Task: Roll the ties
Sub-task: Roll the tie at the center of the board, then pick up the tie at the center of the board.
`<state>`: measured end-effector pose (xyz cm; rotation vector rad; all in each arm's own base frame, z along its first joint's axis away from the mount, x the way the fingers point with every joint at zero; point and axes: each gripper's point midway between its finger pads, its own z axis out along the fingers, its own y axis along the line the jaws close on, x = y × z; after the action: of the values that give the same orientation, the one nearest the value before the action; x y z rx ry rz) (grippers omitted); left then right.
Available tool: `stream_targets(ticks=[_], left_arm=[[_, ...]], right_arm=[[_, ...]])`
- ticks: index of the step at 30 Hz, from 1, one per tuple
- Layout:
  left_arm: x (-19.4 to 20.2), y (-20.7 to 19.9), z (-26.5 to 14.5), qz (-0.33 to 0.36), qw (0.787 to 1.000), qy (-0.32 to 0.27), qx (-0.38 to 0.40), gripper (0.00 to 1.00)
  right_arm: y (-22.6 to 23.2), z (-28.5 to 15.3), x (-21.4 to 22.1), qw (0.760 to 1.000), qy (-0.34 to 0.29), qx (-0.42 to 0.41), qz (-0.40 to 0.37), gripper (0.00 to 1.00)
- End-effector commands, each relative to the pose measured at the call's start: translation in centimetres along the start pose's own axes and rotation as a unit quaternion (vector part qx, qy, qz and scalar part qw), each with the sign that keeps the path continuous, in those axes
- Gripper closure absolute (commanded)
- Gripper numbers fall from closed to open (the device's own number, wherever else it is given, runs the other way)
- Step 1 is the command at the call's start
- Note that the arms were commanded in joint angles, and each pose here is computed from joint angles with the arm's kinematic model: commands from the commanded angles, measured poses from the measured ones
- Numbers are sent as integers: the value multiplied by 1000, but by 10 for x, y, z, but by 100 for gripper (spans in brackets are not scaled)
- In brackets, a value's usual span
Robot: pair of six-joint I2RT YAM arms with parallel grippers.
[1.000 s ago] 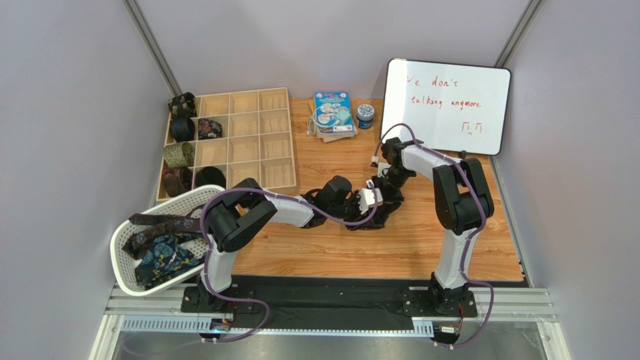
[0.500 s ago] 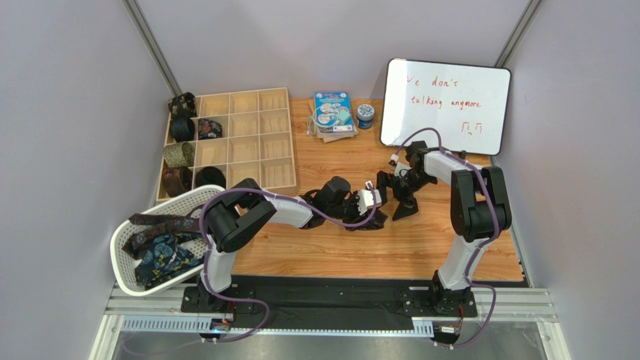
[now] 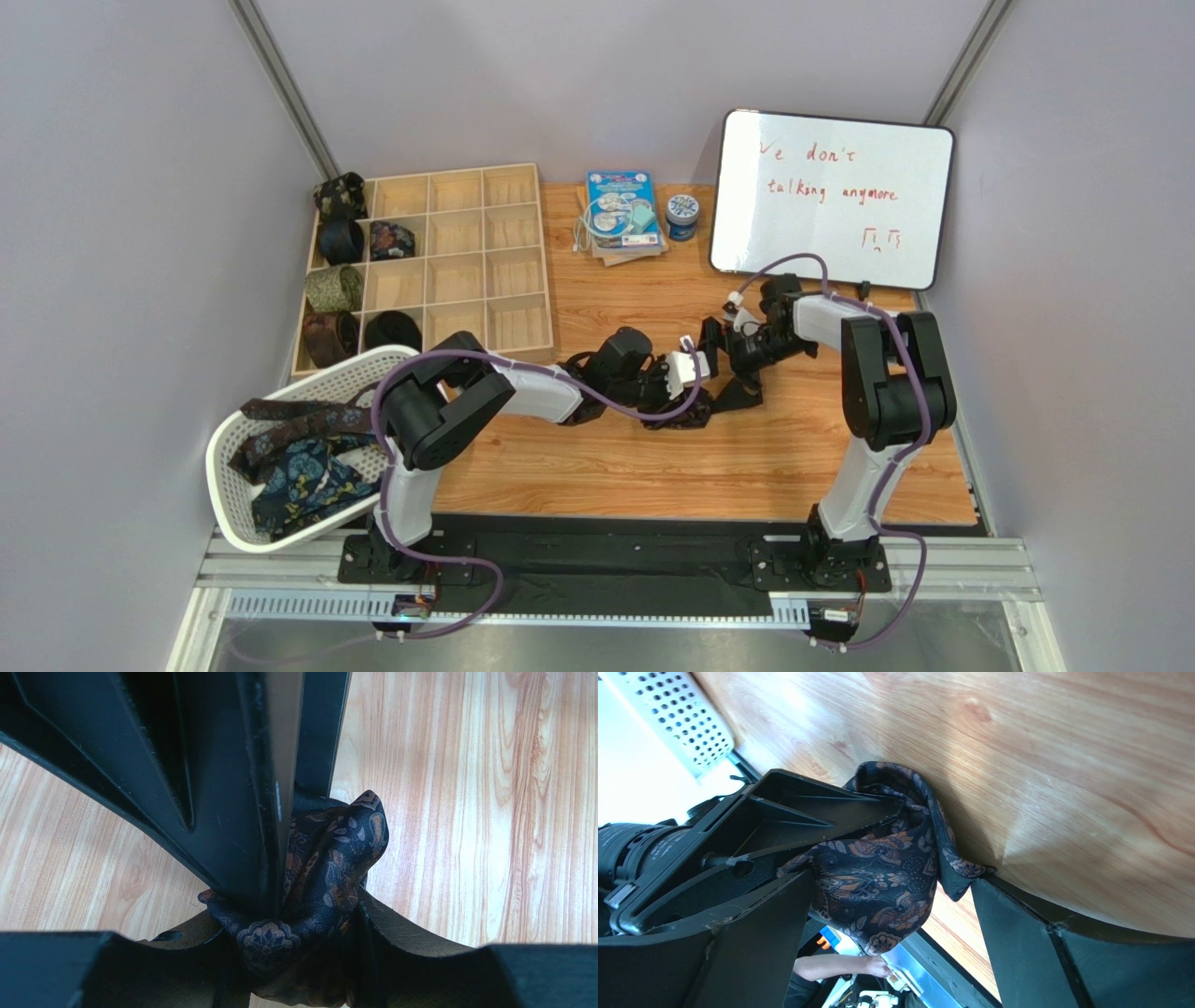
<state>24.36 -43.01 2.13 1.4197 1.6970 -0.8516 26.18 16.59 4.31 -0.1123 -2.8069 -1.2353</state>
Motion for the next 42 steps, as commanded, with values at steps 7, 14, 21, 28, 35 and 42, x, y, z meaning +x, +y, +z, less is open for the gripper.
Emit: stream_targets(ticks=[7,14,21,28,35,42], left_arm=[[68,-12,-7,-39,994,103,16,80],[70,-13,-8,-42,993,107,17,80],[69,-13,-6,-43,993,106,21,80],[68,-13,-7,-44,993,107,22,80],[68,-13,-7,-45,993,108,22,80],[68,-11,-7,-47,993,107,17,80]], right_arm=[[-8,-17,-15,997,-69,-31,-25,0],[-4,-24,-12,994,-93,-33,-55,0],[-12,-11,-22,990,-109,16,-92,0],[10,-3,-20,989,-90,-52,-101,0],[33,-9,-11,985,-83,-96,-118,0],[32,-5,5,987,-54,-93,-115,25]])
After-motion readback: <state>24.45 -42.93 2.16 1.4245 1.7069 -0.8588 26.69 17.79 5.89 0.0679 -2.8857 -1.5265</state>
